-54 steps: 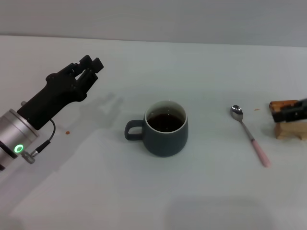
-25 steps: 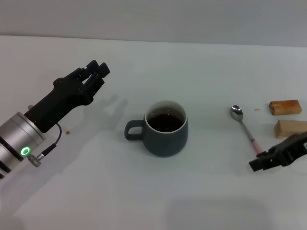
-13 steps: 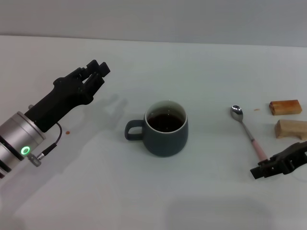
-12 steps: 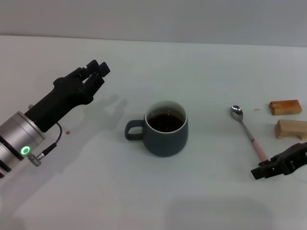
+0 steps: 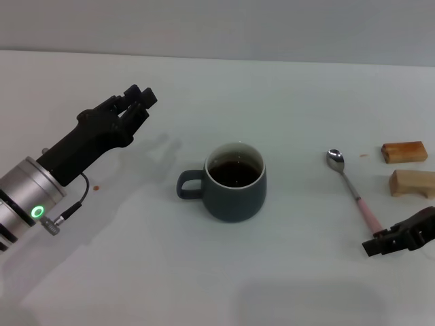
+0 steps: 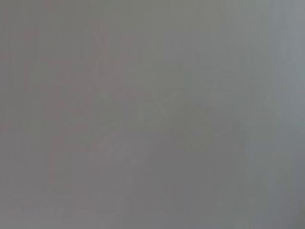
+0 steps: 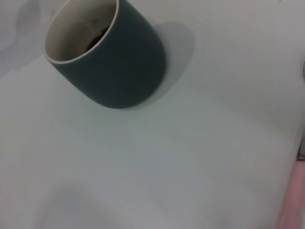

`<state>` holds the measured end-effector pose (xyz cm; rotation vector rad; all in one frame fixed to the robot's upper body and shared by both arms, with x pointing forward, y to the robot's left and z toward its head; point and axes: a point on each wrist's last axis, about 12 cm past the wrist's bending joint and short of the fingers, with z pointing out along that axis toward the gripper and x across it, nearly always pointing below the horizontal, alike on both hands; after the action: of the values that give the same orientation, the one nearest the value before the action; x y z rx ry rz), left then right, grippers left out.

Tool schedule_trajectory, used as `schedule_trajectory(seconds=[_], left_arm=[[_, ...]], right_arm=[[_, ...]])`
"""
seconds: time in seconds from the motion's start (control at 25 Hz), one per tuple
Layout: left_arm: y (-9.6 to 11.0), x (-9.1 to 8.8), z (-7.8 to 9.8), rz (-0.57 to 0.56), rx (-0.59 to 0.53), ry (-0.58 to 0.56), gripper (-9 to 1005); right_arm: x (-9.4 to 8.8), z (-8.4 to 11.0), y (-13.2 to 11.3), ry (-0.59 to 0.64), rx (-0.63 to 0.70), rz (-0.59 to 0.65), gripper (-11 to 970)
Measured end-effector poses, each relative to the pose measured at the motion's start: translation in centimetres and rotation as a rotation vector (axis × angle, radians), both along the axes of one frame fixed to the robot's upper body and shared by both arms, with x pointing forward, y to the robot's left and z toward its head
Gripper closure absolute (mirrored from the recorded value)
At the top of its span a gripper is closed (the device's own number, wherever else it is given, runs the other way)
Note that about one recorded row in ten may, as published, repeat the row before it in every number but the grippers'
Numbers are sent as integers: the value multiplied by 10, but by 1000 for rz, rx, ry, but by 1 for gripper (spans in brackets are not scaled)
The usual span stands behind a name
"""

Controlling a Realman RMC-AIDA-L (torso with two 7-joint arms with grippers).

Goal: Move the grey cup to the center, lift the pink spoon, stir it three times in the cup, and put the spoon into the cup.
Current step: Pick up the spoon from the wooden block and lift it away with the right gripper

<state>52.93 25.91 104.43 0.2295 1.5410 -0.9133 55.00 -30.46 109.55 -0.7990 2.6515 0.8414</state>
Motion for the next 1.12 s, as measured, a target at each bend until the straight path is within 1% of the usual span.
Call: schedule_trajectory(seconds=[1.12], left_arm=[[-4,-3,-3,-1,-4,13,672]], right_arm=[[2,-3,-3,-15,-21,-28,590]])
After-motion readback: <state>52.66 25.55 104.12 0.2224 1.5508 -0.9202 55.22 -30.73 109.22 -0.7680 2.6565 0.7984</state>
